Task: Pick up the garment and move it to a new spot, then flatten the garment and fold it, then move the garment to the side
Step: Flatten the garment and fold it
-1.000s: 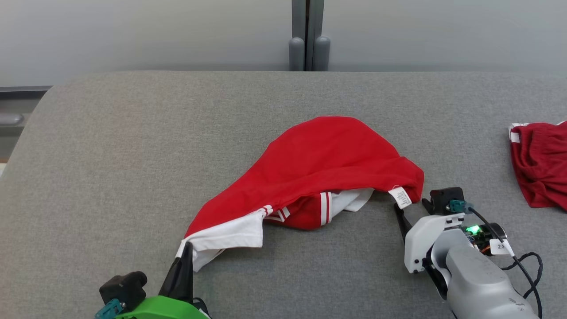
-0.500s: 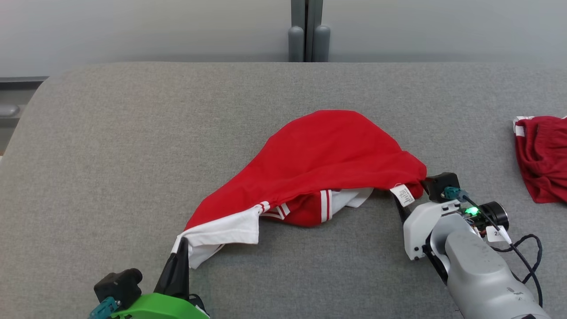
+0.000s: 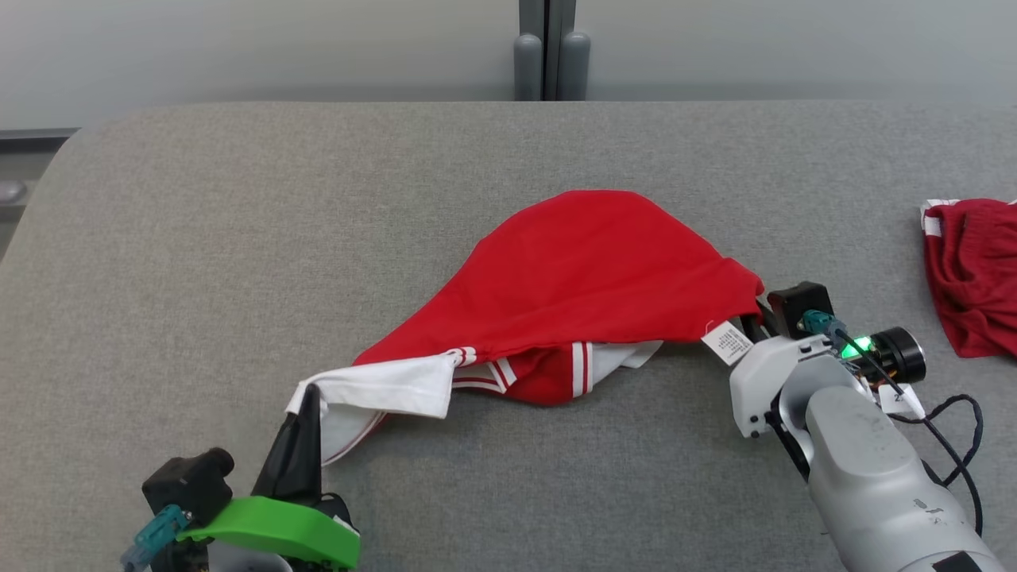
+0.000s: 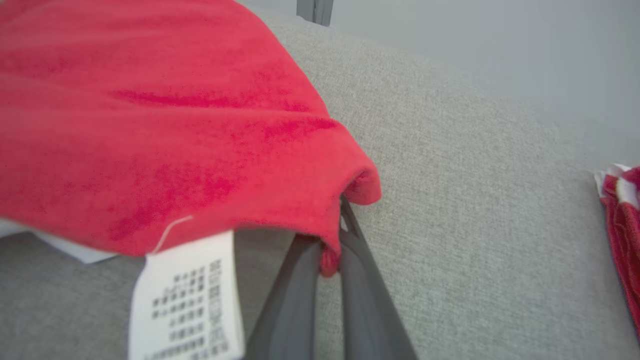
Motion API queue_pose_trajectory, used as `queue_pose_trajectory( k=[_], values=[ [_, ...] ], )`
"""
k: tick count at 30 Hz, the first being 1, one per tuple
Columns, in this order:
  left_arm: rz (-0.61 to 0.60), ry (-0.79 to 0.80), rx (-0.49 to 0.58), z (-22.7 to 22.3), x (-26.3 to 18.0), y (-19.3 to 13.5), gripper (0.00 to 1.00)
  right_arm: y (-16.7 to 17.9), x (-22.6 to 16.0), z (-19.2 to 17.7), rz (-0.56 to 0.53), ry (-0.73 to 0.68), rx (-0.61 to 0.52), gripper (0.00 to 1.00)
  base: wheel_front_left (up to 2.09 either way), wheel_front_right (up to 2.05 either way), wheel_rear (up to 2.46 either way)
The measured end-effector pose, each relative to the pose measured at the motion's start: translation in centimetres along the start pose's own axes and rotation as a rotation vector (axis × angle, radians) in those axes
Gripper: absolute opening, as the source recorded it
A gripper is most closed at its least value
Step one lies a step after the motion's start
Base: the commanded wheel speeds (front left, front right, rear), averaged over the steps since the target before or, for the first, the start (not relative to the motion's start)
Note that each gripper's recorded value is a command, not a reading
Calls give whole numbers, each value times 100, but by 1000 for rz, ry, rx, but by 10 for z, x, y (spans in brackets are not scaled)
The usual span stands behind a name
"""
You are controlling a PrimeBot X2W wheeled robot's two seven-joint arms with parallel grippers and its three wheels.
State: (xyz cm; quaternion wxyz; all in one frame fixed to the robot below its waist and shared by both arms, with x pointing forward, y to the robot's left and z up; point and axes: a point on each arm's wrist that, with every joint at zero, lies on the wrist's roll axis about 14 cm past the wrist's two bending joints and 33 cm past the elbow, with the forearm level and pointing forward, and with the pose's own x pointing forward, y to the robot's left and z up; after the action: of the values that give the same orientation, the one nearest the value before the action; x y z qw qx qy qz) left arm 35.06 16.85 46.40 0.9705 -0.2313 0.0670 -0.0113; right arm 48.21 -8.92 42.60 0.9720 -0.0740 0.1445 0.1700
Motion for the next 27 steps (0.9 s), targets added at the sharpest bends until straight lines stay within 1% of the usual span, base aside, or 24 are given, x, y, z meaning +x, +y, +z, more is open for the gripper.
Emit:
queue_pose_trajectory(
  k=[3, 6, 13, 18, 21, 27],
  values=[
    [-38, -43, 27, 16, 4, -7, 0, -6, -3, 27, -15, -87, -24, 0, 0, 0, 0],
    [-89, -112, 71, 42, 8, -19, 0, -9, -13, 51, -29, -172, -42, 0, 0, 0, 0],
    [-253, -294, 209, 115, 2, -62, 0, -20, -52, 123, -81, -414, -90, 0, 0, 0, 0],
    [-386, -438, 336, 170, -13, -106, 0, -31, -94, 178, -141, -602, -148, 0, 0, 0, 0],
    [-468, -528, 426, 203, -29, -136, 0, -36, -128, 213, -184, -710, -195, 0, 0, 0, 0],
    [-591, -671, 562, 251, -59, -185, 0, -45, -199, 262, -272, -864, -280, 0, 0, 0, 0]
  ],
)
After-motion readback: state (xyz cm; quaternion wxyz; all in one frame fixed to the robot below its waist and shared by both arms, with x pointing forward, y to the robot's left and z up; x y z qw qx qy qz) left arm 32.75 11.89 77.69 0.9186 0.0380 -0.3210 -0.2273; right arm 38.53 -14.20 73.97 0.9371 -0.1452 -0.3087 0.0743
